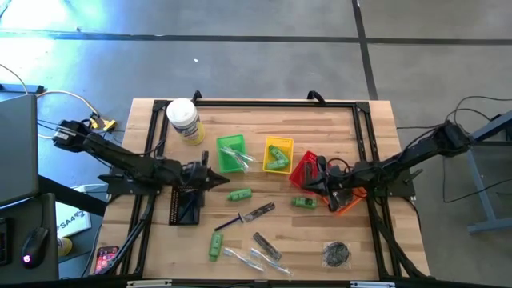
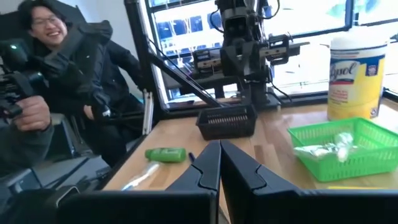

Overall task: Pick & Place Travel size toiletries
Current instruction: Put the black hairbrush into the orange bin

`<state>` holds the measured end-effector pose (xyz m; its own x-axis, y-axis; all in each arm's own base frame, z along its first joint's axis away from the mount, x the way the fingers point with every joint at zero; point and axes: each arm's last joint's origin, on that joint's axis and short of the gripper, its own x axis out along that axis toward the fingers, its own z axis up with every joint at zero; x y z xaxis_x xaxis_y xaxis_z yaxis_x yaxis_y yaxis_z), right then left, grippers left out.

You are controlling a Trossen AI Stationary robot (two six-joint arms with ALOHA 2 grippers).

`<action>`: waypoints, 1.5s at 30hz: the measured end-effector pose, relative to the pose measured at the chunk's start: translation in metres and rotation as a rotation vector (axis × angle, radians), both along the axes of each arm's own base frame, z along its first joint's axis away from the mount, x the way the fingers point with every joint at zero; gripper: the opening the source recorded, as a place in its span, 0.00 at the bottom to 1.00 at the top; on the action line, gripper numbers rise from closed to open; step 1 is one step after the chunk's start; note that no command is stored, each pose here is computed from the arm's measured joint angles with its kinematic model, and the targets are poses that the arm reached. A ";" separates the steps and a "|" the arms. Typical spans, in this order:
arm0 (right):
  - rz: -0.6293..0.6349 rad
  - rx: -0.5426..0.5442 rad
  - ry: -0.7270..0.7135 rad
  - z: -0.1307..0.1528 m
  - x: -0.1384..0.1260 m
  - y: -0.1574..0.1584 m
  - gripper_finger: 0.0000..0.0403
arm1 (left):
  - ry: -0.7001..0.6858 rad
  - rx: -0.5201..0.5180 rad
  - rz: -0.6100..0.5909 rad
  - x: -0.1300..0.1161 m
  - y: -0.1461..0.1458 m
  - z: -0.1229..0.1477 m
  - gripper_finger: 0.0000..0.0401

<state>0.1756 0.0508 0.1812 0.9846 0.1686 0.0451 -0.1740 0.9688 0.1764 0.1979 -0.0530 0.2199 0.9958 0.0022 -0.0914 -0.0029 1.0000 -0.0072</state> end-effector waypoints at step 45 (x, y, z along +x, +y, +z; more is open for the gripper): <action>-0.053 -0.056 -0.043 0.006 -0.002 -0.002 0.01 | -0.034 -0.056 -0.192 -0.008 -0.026 0.003 0.00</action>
